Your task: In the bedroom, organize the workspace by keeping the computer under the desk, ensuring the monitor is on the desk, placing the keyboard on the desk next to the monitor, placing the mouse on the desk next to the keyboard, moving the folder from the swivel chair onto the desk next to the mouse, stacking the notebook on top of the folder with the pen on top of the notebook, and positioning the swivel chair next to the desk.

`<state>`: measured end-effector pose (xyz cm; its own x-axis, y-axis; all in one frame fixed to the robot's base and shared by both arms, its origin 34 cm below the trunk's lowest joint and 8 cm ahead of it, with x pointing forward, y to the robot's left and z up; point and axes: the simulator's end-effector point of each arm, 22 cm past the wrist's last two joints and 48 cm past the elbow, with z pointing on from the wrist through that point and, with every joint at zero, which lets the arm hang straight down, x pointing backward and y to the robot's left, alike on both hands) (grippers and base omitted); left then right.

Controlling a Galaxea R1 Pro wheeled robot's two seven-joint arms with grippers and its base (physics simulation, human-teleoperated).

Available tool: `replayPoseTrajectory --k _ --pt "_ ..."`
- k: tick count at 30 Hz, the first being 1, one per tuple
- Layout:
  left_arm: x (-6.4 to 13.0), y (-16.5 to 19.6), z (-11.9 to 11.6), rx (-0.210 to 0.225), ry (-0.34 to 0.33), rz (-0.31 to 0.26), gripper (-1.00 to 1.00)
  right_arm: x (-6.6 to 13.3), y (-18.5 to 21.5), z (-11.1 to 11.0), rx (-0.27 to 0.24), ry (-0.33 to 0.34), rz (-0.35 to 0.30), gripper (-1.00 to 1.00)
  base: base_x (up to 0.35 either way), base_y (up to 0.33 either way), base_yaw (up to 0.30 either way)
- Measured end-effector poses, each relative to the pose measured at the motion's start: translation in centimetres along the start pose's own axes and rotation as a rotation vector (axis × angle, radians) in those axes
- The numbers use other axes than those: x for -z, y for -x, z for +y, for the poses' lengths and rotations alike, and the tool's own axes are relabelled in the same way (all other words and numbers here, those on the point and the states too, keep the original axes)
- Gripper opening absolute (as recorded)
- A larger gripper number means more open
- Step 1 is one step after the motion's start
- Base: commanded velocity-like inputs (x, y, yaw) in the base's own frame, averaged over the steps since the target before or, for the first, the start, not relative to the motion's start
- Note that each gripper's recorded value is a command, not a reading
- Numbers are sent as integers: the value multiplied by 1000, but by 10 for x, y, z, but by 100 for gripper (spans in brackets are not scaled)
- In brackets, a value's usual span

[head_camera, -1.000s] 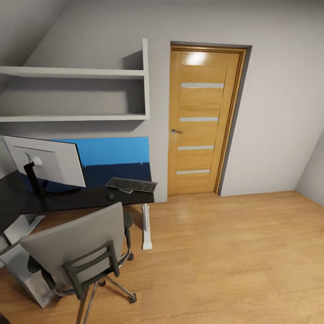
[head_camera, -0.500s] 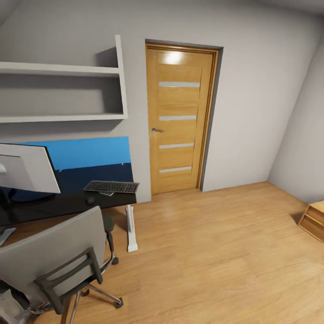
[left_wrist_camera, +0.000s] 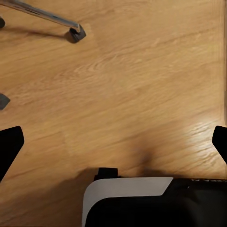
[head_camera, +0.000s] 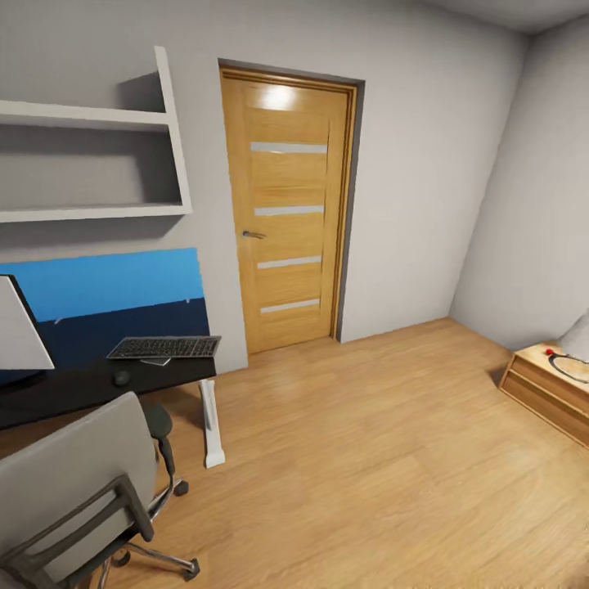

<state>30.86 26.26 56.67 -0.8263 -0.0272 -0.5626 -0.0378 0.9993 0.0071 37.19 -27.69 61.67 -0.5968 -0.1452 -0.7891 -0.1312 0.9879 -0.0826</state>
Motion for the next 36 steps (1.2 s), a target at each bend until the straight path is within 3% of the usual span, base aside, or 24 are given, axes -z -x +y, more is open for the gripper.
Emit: replayPoseTrajectory --k 13,36 --pt "1 -4 0 1 1 9 100 1 -4 1 -2 1 11 100 216 71 -231" --pt "1 -4 0 1 1 11 100 2 -5 0 -2 0 14 100 320 48 -9"
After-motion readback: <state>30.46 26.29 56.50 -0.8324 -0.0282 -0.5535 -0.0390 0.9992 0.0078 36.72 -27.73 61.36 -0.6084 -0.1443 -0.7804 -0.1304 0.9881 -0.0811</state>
